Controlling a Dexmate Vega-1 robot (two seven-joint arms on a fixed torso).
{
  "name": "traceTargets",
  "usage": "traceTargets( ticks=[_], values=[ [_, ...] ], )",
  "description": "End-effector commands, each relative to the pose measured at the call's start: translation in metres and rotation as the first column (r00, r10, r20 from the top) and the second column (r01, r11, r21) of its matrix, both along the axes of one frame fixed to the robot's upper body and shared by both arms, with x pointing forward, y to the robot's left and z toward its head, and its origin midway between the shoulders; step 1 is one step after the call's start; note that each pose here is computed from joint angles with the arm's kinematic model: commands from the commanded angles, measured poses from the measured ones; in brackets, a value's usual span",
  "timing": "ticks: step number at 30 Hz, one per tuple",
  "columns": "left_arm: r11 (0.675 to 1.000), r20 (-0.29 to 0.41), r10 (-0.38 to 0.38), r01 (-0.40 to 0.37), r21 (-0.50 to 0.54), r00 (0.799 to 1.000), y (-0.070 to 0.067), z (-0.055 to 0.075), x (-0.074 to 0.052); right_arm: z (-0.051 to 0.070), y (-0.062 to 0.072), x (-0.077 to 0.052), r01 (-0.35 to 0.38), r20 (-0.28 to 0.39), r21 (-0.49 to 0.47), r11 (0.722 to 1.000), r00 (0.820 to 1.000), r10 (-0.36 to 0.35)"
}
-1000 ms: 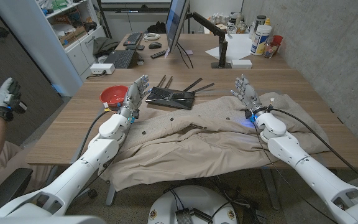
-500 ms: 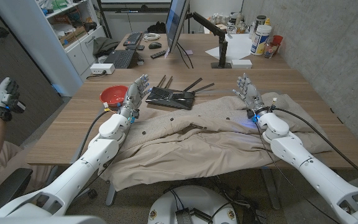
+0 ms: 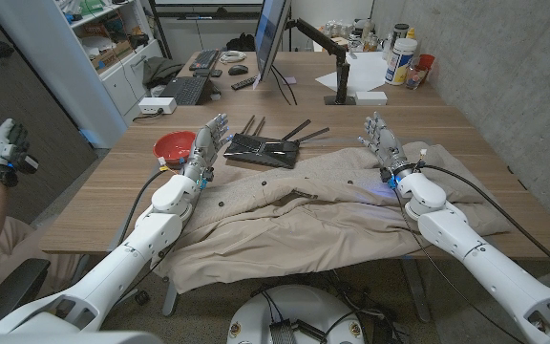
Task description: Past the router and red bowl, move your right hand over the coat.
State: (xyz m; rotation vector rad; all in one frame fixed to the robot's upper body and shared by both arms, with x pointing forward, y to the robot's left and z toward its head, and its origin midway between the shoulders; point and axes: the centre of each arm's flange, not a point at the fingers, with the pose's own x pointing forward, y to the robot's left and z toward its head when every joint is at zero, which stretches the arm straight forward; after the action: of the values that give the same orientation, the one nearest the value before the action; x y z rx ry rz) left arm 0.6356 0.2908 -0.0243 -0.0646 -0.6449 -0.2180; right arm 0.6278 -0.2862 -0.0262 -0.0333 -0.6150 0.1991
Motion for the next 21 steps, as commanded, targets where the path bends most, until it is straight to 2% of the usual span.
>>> traceTargets(
  ticks=[1,14,21],
  values=[
    [1.0,0.001,-0.001,0.001,-0.004,1.0,0.0,0.0007,0.0007,0.0011,-0.0009,-0.004,0.014,0.008,-0.03,0.999,1.0,-0.014],
    [1.0,-0.004,0.005,-0.005,-0.001,1.0,0.0,0.0006,0.0032,-0.0009,-0.0021,-0.0027,0.011,0.015,-0.049,0.999,1.0,-0.01],
    [1.0,-0.005,0.012,-0.012,-0.004,1.0,0.0008,-0.0008,0.0044,0.0057,-0.0005,-0.0076,0.014,0.05,-0.081,0.997,0.999,-0.01]
  ],
)
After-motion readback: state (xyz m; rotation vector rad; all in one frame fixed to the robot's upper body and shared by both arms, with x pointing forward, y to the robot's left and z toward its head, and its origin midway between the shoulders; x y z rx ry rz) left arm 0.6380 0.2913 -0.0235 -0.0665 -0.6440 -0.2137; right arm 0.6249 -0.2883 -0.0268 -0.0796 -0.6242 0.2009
